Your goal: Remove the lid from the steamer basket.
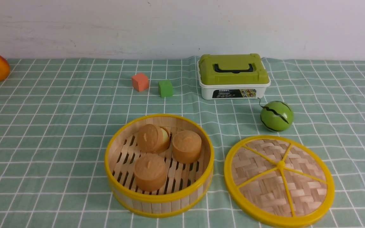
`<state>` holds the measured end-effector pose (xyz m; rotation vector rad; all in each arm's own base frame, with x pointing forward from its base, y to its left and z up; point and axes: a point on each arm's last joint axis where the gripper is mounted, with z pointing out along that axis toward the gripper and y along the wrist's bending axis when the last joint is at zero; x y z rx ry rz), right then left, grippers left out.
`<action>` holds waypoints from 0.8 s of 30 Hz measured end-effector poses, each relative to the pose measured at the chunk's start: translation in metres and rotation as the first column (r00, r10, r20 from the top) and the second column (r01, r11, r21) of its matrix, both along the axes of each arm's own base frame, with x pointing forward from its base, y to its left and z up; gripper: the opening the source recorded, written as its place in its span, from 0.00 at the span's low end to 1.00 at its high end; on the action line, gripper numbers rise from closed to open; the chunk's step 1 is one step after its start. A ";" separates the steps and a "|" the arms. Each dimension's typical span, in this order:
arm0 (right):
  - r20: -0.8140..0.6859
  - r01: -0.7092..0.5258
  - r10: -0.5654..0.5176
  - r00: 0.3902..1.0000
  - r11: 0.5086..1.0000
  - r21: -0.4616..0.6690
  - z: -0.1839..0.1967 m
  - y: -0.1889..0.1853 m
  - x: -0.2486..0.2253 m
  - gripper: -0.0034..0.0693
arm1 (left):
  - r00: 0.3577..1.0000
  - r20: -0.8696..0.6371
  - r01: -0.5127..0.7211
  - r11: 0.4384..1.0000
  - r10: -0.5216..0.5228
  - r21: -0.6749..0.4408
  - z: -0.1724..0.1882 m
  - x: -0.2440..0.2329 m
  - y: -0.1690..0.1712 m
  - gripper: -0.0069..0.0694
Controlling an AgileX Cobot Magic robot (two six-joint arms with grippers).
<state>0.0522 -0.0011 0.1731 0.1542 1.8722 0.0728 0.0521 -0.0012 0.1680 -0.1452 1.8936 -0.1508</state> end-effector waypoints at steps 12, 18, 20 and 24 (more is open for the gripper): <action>0.000 0.000 0.000 1.000 1.000 0.000 0.000 0.000 0.000 0.07 | 1.000 0.000 0.000 1.000 0.000 0.000 0.000 0.000 0.000 0.40; 0.000 0.000 0.000 1.000 1.000 0.000 0.000 0.000 0.000 0.08 | 1.000 0.000 0.000 1.000 0.000 0.000 0.000 0.000 0.000 0.40; 0.000 0.000 0.000 1.000 1.000 0.000 0.000 0.000 0.000 0.08 | 1.000 0.000 0.000 1.000 0.000 0.000 0.000 0.000 0.000 0.40; 0.000 0.000 0.000 1.000 1.000 0.000 0.000 0.000 0.000 0.09 | 1.000 0.000 0.000 1.000 0.000 0.000 0.000 0.000 0.000 0.40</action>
